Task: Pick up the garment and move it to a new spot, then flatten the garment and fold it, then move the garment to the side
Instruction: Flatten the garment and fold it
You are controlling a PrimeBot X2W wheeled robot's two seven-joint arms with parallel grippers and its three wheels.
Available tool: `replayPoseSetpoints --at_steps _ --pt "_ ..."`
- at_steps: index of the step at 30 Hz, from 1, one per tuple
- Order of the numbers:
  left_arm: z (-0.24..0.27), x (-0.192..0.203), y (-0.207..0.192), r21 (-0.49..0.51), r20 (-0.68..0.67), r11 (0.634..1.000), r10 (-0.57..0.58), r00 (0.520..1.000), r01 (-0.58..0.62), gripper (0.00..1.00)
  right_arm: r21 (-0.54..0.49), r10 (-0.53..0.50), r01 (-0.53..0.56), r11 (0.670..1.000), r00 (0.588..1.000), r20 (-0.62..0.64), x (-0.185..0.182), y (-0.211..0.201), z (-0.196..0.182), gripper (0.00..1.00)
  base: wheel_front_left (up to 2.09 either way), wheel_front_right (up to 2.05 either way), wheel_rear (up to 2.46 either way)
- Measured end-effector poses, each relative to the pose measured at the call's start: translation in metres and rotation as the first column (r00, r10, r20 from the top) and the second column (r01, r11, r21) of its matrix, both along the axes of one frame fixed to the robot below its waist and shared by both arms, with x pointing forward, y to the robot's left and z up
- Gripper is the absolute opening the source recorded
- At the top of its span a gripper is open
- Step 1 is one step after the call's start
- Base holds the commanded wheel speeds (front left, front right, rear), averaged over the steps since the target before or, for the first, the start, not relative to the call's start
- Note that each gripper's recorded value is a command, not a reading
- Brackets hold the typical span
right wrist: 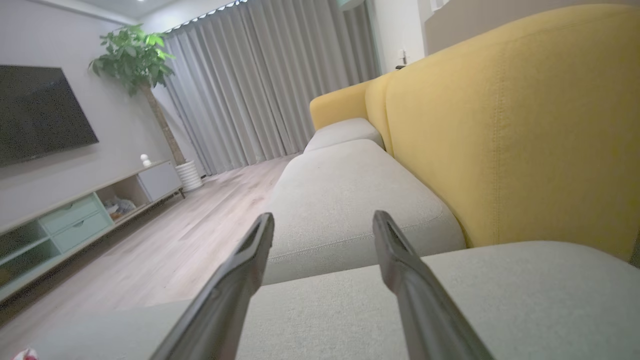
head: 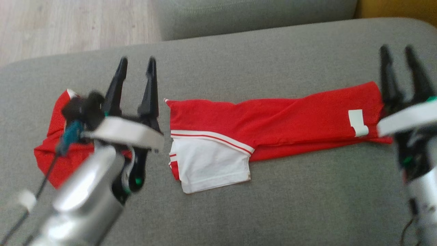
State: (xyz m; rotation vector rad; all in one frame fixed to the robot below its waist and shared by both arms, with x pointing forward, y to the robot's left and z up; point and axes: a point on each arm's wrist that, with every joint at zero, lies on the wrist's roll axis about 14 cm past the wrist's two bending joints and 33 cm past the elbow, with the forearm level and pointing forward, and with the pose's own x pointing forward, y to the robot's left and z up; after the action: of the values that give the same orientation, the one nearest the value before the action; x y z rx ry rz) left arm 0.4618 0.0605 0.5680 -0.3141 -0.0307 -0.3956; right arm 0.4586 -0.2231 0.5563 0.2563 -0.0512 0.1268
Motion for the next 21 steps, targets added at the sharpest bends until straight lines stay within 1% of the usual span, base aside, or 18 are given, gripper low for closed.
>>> replayPoseSetpoints --at_steps 3,5,7,9,11,13,15,18,21 --pt "-0.007 -0.016 0.009 -0.033 0.000 0.998 0.061 0.998 -0.061 1.00 0.005 0.003 -0.003 1.000 1.000 0.022 -0.022 0.017 -0.013 1.00 0.00 0.00 0.00" --pt "-0.019 -0.029 0.013 -0.041 -0.019 0.995 0.091 0.996 -0.092 1.00 0.028 -0.013 0.012 1.000 1.000 0.017 -0.036 0.024 -0.025 1.00 0.00 0.00 0.00" --pt "-0.034 -0.042 0.017 -0.035 -0.043 0.993 0.110 0.993 -0.112 1.00 0.044 -0.022 0.022 0.999 1.000 -0.001 -0.047 0.030 -0.038 1.00 0.00 0.00 0.00" --pt "-0.048 -0.053 0.021 -0.037 -0.076 0.990 0.131 0.988 -0.134 1.00 0.021 -0.015 0.015 1.000 1.000 -0.027 -0.057 0.038 -0.050 1.00 0.00 0.00 0.00" --pt "-0.063 -0.062 0.024 -0.039 -0.111 0.988 0.142 0.984 -0.147 1.00 0.025 -0.016 0.017 1.000 0.998 -0.057 -0.066 0.045 -0.063 1.00 0.00 0.00 0.00" --pt "-0.069 -0.066 0.025 -0.039 -0.124 0.988 0.145 0.982 -0.151 1.00 0.026 -0.013 0.015 1.000 0.997 -0.073 -0.069 0.048 -0.069 1.00 0.00 0.00 0.00" --pt "-0.077 -0.071 0.026 -0.014 -0.129 0.989 0.145 0.981 -0.148 1.00 0.032 -0.002 0.006 0.999 0.994 -0.109 -0.074 0.055 -0.080 1.00 0.00 0.00 0.00" --pt "-0.078 -0.070 0.026 -0.057 -0.138 0.986 0.150 0.979 -0.159 1.00 0.040 0.002 0.004 0.999 0.991 -0.136 -0.076 0.059 -0.088 1.00 0.00 0.00 0.00" --pt "-0.081 -0.067 0.022 -0.053 -0.135 0.988 0.135 0.982 -0.143 1.00 0.022 -0.011 0.014 1.000 0.989 -0.150 -0.073 0.054 -0.091 1.00 0.00 0.00 0.00"
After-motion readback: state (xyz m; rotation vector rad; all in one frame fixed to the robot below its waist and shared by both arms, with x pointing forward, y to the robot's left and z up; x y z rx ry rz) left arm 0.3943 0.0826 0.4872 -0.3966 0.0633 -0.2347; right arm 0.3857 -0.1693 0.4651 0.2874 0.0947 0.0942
